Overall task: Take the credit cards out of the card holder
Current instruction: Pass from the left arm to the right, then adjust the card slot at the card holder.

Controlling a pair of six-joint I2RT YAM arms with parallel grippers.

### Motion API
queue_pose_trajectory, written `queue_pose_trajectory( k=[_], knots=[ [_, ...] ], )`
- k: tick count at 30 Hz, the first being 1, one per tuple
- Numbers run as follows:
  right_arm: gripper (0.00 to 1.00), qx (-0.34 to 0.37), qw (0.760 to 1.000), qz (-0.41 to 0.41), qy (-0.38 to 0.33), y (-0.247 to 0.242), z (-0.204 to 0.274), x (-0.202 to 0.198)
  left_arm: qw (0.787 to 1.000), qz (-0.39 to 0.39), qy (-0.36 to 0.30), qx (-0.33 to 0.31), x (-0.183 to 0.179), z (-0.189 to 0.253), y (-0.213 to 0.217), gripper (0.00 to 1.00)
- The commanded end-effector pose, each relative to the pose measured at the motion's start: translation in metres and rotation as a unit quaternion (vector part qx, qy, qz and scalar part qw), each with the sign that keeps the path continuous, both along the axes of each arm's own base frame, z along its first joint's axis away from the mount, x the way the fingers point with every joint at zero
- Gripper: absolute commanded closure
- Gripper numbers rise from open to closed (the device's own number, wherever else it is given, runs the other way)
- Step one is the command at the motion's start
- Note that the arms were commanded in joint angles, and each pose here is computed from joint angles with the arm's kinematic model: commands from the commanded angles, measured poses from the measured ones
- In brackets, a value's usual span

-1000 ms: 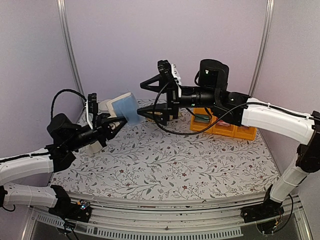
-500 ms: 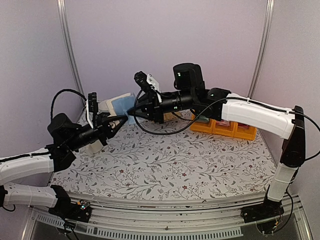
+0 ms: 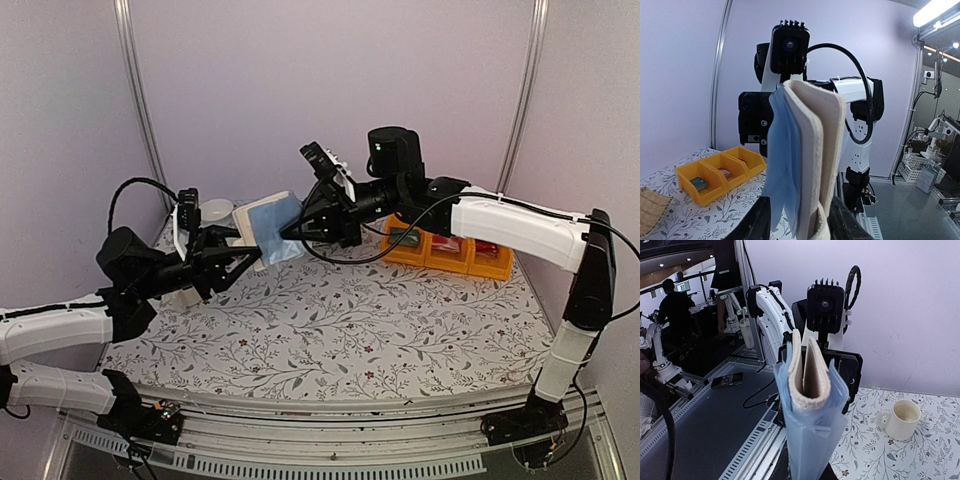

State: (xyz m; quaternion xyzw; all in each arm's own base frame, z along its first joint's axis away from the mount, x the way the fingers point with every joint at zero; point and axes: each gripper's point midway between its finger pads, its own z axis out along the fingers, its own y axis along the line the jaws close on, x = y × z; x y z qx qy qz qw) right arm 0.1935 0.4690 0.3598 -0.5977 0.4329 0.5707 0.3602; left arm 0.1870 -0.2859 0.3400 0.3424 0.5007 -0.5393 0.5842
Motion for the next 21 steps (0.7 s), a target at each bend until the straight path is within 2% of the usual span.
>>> queue_pose_trajectory(
  k=[1,7,12,16,21],
  knots=[
    [0.99,0.031,0.998,0.048,0.002,-0.018,0.03,-0.02,1.0,-0.003,-0.011,-0.025,-0.003,0.014,0.004,0.59],
    [0.98,0.034,0.998,0.057,0.006,-0.02,0.033,-0.023,0.995,0.094,0.006,-0.026,0.025,0.015,0.017,0.7],
    [0.99,0.031,0.998,0.061,0.016,-0.02,0.031,-0.023,0.996,0.084,0.016,-0.018,0.026,0.011,0.011,0.7],
    [0.98,0.032,0.998,0.044,0.016,-0.018,0.034,-0.018,0.998,0.055,0.008,-0.014,0.018,0.01,0.002,0.62],
    [0.99,0.027,0.999,-0.012,0.012,-0.011,0.032,-0.002,0.999,-0.022,-0.032,-0.017,-0.014,0.017,-0.01,0.48]
  ],
)
